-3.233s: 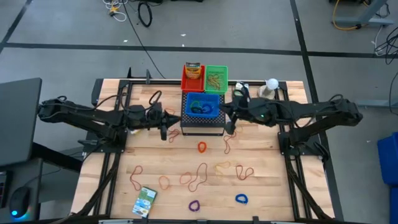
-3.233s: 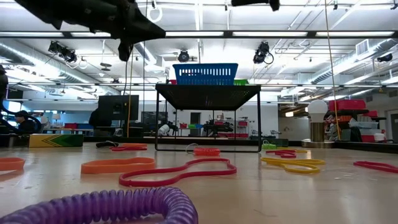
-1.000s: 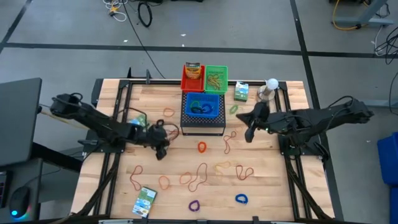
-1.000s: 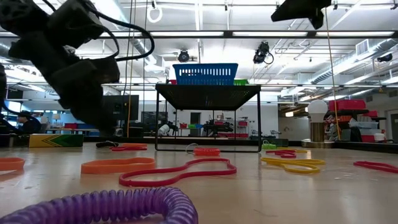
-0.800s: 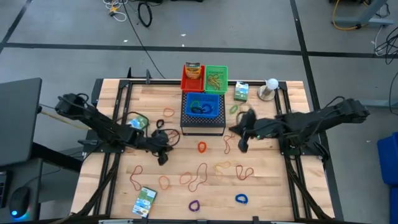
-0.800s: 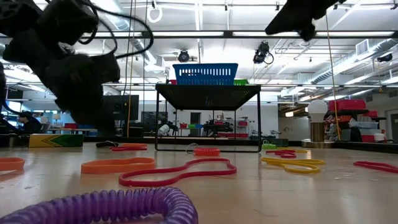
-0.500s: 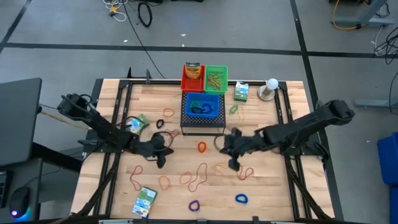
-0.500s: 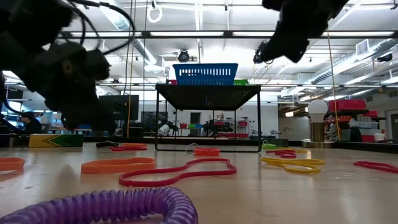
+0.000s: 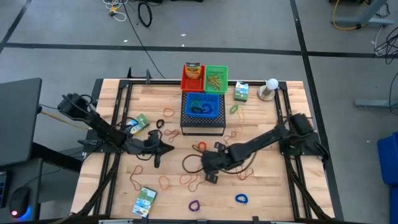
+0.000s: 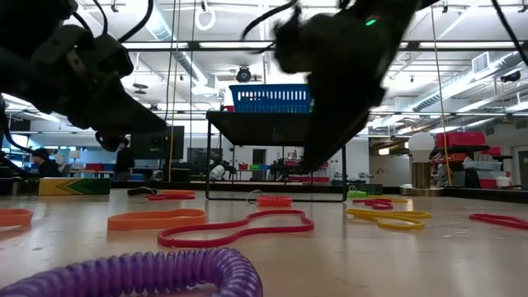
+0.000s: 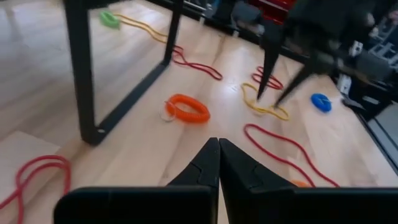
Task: Pick & Place Office Desk Supplies
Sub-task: Put the red rubber band into the green bin on the shelf
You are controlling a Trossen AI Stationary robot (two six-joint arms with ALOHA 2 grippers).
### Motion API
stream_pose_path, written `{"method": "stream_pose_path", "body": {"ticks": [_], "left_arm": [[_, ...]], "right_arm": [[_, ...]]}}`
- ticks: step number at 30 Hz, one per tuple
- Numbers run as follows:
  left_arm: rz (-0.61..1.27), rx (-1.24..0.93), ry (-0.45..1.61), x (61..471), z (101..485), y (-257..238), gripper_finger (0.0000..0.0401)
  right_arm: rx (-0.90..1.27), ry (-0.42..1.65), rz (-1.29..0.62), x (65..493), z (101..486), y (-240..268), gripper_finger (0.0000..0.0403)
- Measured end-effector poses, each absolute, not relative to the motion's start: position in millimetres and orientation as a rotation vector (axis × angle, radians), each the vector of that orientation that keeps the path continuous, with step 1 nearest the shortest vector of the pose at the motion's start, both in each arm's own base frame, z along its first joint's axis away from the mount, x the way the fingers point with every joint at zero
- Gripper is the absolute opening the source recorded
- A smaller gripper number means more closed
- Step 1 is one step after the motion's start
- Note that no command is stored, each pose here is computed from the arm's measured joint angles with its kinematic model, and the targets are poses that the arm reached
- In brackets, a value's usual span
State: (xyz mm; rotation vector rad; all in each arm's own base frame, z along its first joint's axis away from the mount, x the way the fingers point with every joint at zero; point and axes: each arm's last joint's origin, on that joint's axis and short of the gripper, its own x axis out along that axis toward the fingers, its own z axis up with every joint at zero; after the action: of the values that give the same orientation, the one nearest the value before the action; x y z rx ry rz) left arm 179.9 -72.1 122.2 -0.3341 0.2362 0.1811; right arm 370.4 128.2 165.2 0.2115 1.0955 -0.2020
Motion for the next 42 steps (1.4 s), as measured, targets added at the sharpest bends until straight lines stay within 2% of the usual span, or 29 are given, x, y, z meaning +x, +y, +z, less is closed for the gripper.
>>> {"method": "stream_pose_path", "body": {"ticks": [4,7,14,30,36,42], "left_arm": [[0.209,-0.336,0.221,180,123,-71,0.0008],[0.217,-0.34,0.215,180,123,-71,0.0008],[0.215,-0.339,0.216,180,123,-71,0.0009],[0.216,-0.348,0.216,180,123,-71,0.0009],[0.217,-0.354,0.215,180,123,-71,0.0009],[0.223,-0.411,0.21,180,123,-71,0.0009]], "right_arm": [[0.2,1.122,-0.187,390,153,127,0.0121],[0.207,1.125,-0.194,397,147,123,0.011],[0.169,1.162,-0.152,398,142,117,0.0061],[0.171,1.206,-0.138,401,132,107,0.0052],[0.178,1.209,-0.138,401,132,106,0.0009],[0.209,1.191,-0.183,397,141,107,0.0006]]}}
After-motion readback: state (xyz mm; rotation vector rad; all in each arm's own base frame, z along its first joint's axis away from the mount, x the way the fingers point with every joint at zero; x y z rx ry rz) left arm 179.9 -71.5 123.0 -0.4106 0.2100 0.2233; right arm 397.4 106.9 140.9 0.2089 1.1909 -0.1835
